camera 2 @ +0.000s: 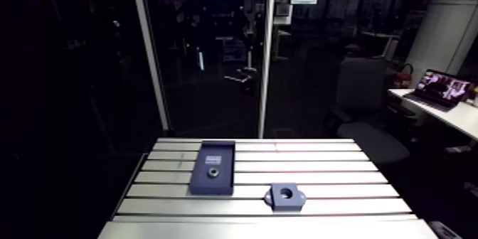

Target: Pick up the bearing and press it into the housing until flush.

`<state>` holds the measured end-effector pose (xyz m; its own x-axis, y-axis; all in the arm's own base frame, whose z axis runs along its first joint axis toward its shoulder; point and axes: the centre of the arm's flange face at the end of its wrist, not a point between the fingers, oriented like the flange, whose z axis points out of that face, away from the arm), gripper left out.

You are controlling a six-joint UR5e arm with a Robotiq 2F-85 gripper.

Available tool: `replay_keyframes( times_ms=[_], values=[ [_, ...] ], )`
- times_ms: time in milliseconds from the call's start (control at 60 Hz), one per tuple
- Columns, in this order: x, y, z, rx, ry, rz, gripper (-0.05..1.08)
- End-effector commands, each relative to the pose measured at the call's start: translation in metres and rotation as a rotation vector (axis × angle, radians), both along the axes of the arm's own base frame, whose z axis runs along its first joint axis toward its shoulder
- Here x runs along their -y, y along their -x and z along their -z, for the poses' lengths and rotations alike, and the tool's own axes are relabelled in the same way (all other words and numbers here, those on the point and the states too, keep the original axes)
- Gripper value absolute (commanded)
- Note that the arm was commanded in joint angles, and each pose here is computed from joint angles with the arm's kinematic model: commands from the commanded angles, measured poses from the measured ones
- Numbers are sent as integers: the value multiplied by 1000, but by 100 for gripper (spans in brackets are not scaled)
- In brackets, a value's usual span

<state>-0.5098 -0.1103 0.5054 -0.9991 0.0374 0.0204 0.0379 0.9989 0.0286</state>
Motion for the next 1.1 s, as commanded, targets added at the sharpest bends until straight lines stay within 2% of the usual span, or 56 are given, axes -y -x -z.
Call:
replay_keyframes(
  times_ms=[17, 750, 883, 933, 1033, 1100],
  values=[
    [34, 1, -12, 2, 1, -93, 1],
    [35, 2, 0, 14, 3, -96, 1],
    [34, 11, 13, -13, 1, -91, 1],
    [34, 16, 24, -47, 1, -80, 1],
    [35, 22, 34, -52, 5, -77, 1],
    [35, 31, 54, -42, 7, -68, 1]
  ],
)
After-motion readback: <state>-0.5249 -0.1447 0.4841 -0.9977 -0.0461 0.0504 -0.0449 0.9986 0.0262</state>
